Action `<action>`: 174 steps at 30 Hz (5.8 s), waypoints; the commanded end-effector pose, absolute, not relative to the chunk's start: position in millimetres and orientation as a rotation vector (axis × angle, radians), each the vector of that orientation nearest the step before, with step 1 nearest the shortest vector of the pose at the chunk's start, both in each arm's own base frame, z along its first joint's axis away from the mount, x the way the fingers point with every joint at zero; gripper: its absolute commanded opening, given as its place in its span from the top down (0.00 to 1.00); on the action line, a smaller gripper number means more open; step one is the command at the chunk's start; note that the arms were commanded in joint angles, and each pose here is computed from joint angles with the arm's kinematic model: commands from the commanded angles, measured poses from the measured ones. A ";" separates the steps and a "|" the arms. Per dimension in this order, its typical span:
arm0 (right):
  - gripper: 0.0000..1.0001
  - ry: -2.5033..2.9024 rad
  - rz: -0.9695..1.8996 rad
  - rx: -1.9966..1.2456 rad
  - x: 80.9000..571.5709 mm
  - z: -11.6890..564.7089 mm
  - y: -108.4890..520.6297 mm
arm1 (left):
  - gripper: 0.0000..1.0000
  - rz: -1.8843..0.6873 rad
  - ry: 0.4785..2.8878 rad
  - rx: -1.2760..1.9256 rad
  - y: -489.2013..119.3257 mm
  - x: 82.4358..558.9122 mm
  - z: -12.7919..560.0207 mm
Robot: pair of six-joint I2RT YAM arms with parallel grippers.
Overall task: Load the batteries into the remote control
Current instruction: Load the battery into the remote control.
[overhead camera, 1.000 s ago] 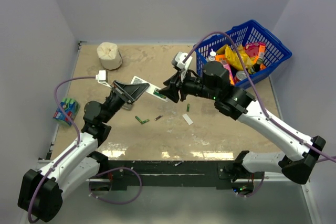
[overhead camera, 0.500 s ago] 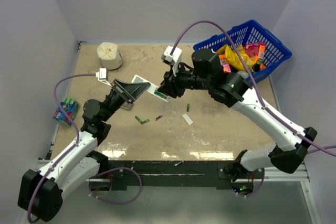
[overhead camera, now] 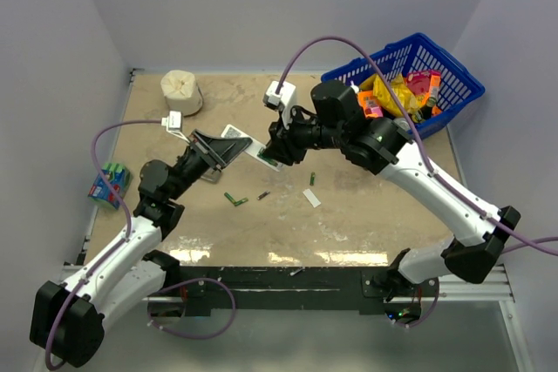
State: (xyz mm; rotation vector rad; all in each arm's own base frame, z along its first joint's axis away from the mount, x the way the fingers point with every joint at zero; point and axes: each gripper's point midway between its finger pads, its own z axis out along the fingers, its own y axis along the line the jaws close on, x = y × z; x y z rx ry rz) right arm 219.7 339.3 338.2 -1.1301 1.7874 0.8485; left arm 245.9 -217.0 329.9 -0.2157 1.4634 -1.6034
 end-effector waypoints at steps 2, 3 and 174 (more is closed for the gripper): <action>0.69 1.711 0.894 -1.151 211.8 362.4 345.5 | 1.00 -1.589 1.393 -0.156 -215.2 244.0 357.5; 0.69 1.712 0.896 -1.154 211.8 362.0 346.8 | 1.00 -1.586 1.392 -0.154 -215.2 244.1 358.5; 0.89 1.748 1.180 -1.123 209.9 337.7 353.8 | 1.00 -1.344 1.119 0.504 -228.3 194.3 409.8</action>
